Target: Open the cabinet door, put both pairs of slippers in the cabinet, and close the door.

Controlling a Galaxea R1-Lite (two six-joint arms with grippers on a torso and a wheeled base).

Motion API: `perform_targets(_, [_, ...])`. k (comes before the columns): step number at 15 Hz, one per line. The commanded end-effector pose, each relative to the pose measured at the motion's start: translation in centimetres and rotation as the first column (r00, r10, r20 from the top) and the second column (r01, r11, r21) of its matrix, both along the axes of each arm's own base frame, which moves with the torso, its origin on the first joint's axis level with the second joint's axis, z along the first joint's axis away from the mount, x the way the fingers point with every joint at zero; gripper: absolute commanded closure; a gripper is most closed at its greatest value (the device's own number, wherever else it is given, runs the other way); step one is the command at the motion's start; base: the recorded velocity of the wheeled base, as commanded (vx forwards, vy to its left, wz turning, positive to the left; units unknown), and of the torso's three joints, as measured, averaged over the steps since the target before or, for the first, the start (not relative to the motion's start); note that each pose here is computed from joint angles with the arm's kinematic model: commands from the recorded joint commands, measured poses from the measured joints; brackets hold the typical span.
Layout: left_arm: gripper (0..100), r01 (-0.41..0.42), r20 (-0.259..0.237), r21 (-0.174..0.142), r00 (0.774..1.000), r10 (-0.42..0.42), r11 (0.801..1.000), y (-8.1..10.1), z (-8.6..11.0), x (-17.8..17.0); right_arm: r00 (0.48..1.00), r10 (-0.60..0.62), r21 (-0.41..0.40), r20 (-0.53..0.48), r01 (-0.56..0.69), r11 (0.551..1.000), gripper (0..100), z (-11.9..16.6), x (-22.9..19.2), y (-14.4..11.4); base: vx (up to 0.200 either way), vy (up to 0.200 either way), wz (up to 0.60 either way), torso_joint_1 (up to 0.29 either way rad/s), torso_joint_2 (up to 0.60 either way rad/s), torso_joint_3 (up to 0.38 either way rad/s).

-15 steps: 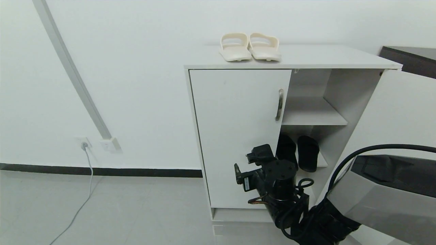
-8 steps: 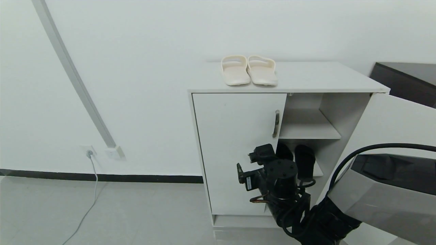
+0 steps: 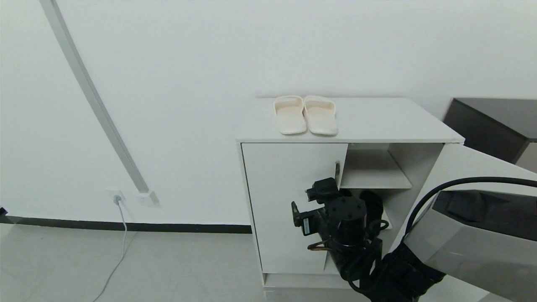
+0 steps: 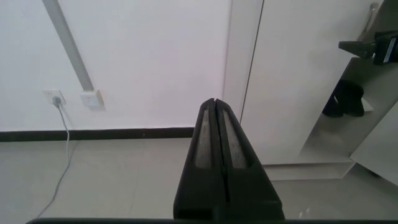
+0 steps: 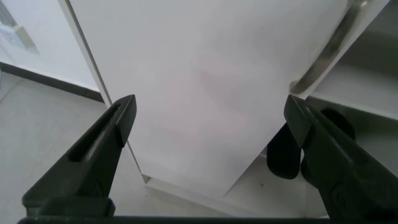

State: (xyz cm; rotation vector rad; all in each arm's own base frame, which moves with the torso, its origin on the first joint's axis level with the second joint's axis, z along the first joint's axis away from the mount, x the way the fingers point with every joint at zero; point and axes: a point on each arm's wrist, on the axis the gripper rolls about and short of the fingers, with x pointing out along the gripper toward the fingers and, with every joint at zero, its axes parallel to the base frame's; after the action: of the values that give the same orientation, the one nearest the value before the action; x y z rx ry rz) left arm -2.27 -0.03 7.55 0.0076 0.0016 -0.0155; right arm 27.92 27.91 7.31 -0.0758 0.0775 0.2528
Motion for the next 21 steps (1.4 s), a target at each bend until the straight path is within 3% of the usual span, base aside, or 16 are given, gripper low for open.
perform_targets(1, [100, 0.000, -0.001, 0.000, 1.000, 0.000, 1.000, 0.0, 0.0, 0.0, 1.000, 0.001, -0.003, -0.001, -0.001, 1.000, 0, -0.1, 0.0, 0.0, 0.000, 0.000, 0.00, 0.212, -0.52, -0.305])
perform_targets(11, [100, 0.000, 0.000, 0.000, 1.000, 0.000, 1.000, 0.0, 0.0, 0.0, 0.998, 0.005, -0.037, 0.062, -0.003, 0.999, 0, 0.4, -0.1, -0.5, 0.000, 0.000, 0.00, 0.205, -0.47, -0.269])
perform_targets(13, [100, 0.000, 0.000, 0.000, 1.000, 0.000, 1.000, 0.0, 0.0, 0.0, 0.997, 0.004, -0.025, 0.082, -0.002, 1.000, 0, 2.0, -0.2, -0.6, 0.000, 0.000, 0.00, 0.023, -0.04, -0.021])
perform_targets(21, [100, 0.000, -0.001, 0.000, 1.000, 0.000, 1.000, 0.0, 0.0, 0.0, 0.995, -0.026, 0.039, -0.093, 0.029, 0.999, 0, 10.3, -0.6, -0.9, 0.000, 0.000, 0.00, 0.000, 0.00, 0.000])
